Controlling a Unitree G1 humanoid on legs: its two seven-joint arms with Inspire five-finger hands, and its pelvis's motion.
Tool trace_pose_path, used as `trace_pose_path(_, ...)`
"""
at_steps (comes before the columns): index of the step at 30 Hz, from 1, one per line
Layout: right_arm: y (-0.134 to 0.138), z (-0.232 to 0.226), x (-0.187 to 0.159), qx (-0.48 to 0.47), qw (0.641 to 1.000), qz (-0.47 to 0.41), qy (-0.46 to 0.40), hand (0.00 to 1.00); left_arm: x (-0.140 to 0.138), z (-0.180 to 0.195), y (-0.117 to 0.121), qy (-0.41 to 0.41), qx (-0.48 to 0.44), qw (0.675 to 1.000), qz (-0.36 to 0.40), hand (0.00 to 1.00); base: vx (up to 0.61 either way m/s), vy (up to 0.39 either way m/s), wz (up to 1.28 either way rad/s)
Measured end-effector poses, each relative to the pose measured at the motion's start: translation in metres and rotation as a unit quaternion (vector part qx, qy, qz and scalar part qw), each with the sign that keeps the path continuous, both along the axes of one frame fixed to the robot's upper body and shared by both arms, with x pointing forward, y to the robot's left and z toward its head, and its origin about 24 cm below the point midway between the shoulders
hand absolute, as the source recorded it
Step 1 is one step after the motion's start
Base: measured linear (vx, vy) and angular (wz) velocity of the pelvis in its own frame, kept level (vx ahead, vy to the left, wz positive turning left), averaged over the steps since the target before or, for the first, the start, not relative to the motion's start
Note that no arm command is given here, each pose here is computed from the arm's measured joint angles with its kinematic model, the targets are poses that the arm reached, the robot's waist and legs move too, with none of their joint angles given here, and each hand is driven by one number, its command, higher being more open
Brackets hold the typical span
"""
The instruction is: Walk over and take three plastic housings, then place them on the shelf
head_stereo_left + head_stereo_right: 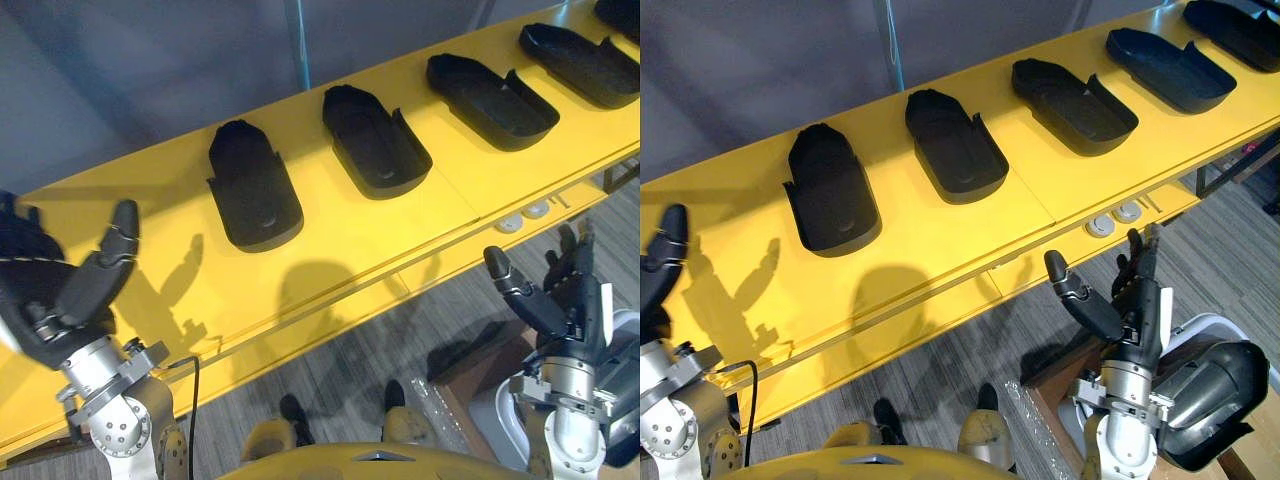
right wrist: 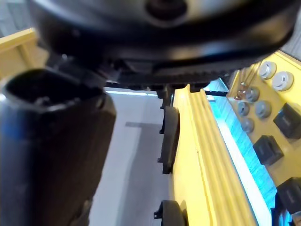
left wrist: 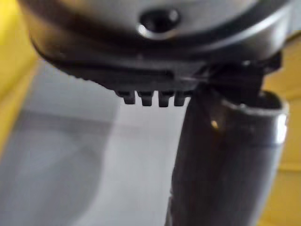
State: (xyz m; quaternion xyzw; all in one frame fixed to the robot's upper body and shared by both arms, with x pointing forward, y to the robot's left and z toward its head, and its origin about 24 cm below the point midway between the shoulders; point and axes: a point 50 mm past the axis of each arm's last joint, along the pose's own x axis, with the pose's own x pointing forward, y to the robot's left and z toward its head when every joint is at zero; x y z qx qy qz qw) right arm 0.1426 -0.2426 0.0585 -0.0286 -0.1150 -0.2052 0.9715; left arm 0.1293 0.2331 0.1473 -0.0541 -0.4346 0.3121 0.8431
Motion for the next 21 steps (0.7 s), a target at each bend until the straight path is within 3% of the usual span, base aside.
trace_pose_path(6,0.004,0.007,0.015,-0.004,1.0,-0.022,-0.018,1.0,0.008,0.022,-0.029,-0.104,0.034,0.992,-0.059,1.0,-0.05,0.013,-0.27)
trace_pose_path(11,-0.001,0.01,0.011,-0.015,0.999,-0.05,-0.014,1.0,0.016,0.023,-0.045,-0.109,0.029,0.986,-0.119,1.0,-0.02,0.001,-0.73)
trace_pose_path(15,-0.021,0.011,-0.019,-0.046,0.994,-0.097,0.014,1.0,0.03,0.024,-0.055,-0.102,0.022,0.982,-0.155,1.0,-0.02,-0.008,-0.72)
trace_pose_path(21,-0.023,0.004,-0.046,0.038,0.995,-0.096,-0.015,1.0,0.048,0.011,-0.065,-0.04,-0.014,0.987,-0.158,1.0,-0.07,-0.031,-0.54)
